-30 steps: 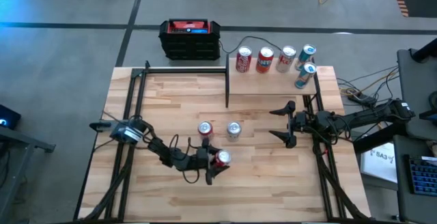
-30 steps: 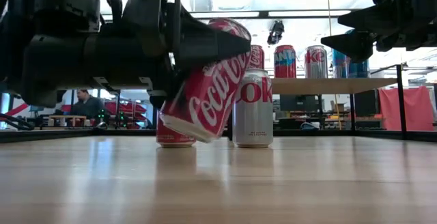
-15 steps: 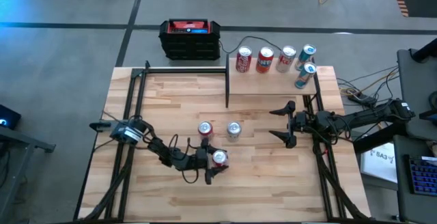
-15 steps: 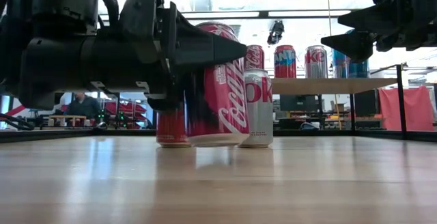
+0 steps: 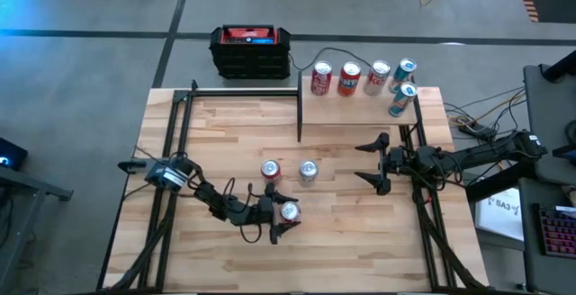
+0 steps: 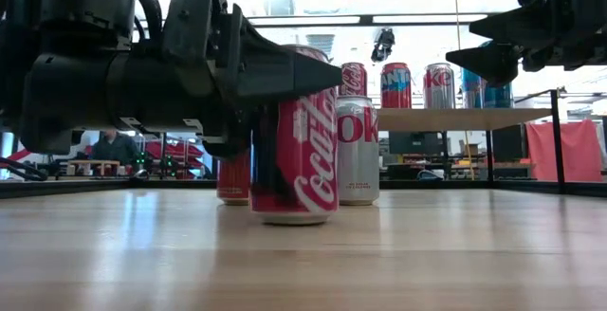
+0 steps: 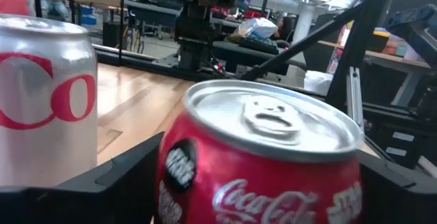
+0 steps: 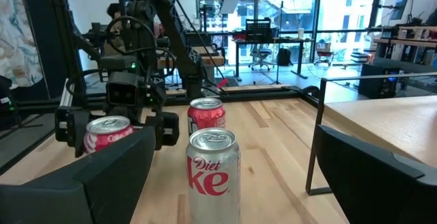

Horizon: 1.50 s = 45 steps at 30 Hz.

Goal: Place canned beverage on shelf
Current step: Move the red white soda can to the bottom right of the red soda can, then put the silver soda can on the shelf aligned with the other silver soda can

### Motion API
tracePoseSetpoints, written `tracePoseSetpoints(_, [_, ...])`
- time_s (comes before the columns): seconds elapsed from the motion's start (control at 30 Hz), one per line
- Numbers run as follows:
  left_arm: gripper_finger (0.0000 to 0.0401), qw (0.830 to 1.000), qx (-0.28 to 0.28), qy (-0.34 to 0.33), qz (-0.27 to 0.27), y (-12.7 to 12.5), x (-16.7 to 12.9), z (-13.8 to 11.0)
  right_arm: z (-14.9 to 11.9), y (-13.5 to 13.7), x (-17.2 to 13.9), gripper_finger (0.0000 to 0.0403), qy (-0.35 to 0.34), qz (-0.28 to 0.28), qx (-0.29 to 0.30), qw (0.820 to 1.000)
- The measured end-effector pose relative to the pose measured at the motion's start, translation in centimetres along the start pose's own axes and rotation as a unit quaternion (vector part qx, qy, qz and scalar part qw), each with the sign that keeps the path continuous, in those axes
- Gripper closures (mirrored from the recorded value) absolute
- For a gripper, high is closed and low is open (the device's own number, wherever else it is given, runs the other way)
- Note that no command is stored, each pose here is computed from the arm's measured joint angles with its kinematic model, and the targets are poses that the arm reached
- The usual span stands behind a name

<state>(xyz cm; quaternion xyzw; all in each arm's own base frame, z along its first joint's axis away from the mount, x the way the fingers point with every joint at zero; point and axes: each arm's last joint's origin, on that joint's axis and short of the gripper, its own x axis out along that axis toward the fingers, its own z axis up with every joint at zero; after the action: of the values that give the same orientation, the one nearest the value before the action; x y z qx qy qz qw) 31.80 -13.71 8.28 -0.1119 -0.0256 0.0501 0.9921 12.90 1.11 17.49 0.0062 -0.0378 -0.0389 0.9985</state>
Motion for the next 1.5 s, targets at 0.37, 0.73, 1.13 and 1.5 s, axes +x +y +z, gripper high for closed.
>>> tracePoseSetpoints(0.37, [0.0005,0.999,0.006,-0.006,0.043,-0.2,-0.5,-0.1,0.0,0.0,0.0,0.0019,0.0,0.0,0.0,1.0])
tracePoseSetpoints(0.73, [0.0002,0.992,0.042,-0.036,0.114,-4.3,-3.7,0.9,0.0,0.0,0.0,0.0019,0.0,0.0,0.0,1.0])
tracePoseSetpoints(1.13, [0.0003,0.979,0.066,-0.062,0.181,-8.3,-6.6,5.8,0.0,0.0,0.0,0.0019,0.0,0.0,0.0,1.0])
tracePoseSetpoints(1.5, [0.0004,0.966,0.068,-0.099,0.231,-9.6,-5.6,14.0,0.0,0.0,0.0,0.0019,0.0,0.0,0.0,1.0])
